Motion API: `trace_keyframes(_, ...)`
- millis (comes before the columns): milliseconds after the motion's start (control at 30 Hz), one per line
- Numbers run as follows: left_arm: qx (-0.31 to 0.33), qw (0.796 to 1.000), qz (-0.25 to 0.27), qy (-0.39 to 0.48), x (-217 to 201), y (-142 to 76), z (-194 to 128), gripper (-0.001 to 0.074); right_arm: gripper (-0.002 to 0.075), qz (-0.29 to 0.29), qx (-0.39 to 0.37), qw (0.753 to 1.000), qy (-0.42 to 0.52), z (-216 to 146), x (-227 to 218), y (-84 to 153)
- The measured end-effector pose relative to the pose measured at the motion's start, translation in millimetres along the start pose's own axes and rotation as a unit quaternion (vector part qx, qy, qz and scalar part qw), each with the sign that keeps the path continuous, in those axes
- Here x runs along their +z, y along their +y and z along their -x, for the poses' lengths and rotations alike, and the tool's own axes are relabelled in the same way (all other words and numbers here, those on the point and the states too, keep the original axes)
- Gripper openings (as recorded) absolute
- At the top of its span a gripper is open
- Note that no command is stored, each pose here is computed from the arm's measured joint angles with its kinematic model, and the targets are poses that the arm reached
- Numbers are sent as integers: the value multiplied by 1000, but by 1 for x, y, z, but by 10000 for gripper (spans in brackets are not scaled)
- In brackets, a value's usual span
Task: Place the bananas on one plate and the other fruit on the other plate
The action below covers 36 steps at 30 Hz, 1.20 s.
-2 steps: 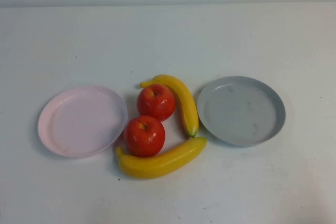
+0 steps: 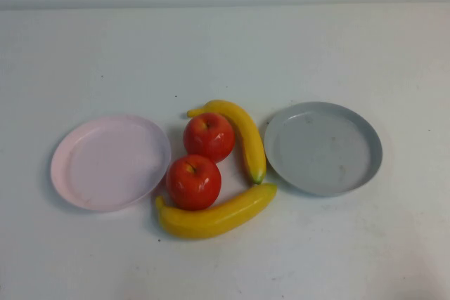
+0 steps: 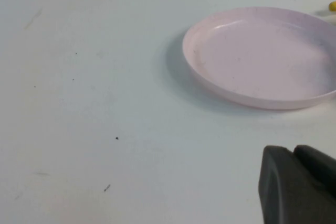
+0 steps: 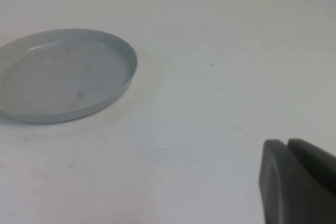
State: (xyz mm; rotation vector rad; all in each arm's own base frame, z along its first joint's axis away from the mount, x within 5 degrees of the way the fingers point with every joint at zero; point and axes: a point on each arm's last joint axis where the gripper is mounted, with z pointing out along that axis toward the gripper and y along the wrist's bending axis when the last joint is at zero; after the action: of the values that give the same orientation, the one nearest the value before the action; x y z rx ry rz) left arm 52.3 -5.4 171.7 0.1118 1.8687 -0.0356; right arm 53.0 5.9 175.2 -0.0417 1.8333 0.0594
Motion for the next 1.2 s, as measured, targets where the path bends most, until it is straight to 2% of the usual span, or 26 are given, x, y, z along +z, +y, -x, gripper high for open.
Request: trace_keyframes(1200, -11, 1000, -4, -5, 0, -1, 1, 3, -15, 0, 0, 1000, 0, 0, 0, 0)
